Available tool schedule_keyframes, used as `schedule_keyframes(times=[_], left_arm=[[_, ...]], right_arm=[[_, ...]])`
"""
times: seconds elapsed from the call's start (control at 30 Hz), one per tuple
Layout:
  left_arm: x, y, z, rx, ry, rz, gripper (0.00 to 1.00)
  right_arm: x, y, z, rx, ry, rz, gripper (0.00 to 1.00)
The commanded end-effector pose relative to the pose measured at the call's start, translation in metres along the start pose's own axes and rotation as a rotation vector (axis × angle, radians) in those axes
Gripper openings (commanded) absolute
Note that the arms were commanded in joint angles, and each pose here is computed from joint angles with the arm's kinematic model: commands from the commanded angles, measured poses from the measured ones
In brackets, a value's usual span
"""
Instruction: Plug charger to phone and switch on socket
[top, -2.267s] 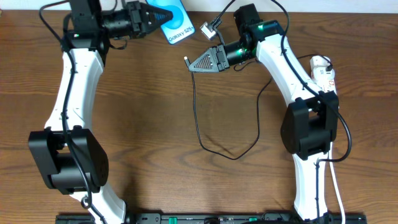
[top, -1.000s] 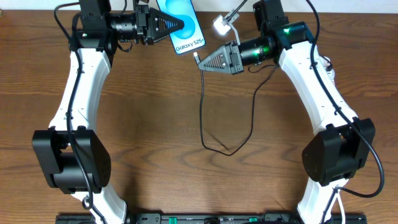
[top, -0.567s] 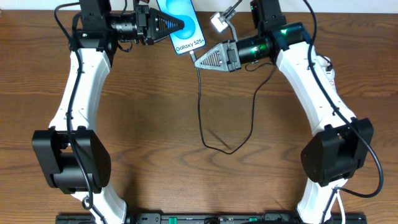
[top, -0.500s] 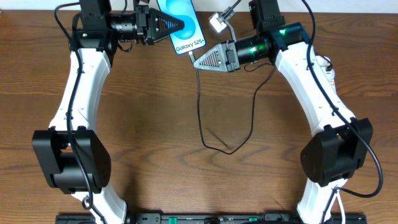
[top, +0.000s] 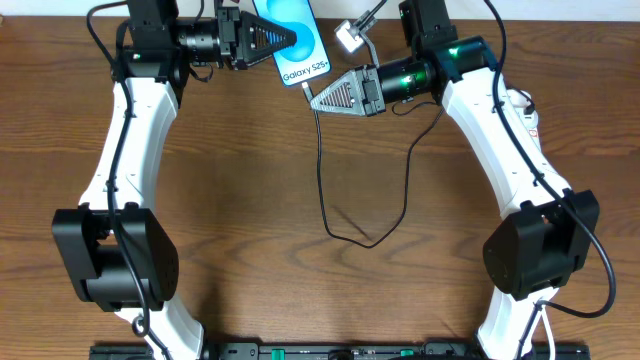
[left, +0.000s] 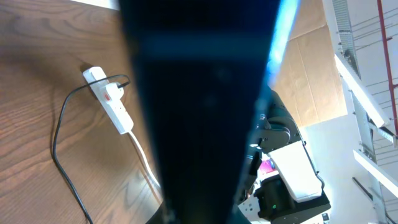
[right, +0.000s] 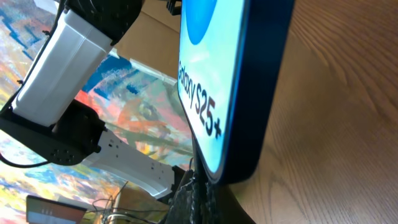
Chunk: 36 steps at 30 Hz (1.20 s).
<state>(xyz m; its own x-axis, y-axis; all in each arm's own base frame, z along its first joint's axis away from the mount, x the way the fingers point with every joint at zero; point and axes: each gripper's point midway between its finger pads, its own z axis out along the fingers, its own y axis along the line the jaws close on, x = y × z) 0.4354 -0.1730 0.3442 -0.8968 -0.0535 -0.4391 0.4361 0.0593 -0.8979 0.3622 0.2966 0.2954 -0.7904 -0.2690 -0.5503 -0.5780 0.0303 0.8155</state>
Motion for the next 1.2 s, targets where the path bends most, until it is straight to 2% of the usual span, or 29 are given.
schedule_keyframes(times=[0.0, 1.17], left_arm=[[-0.0011, -0.0145, -0.0005, 0.013, 0.008, 0.045, 0.07], [-0.0011, -0.0146, -0.0024, 0.015, 0.008, 0.023, 0.07]], right_arm=[[-0.0003, 0.0025, -0.0021, -0.04, -0.005, 0.018, 0.01], [-0.0022, 0.003, -0.0033, -0.045, -0.01, 0.019, 0.01]])
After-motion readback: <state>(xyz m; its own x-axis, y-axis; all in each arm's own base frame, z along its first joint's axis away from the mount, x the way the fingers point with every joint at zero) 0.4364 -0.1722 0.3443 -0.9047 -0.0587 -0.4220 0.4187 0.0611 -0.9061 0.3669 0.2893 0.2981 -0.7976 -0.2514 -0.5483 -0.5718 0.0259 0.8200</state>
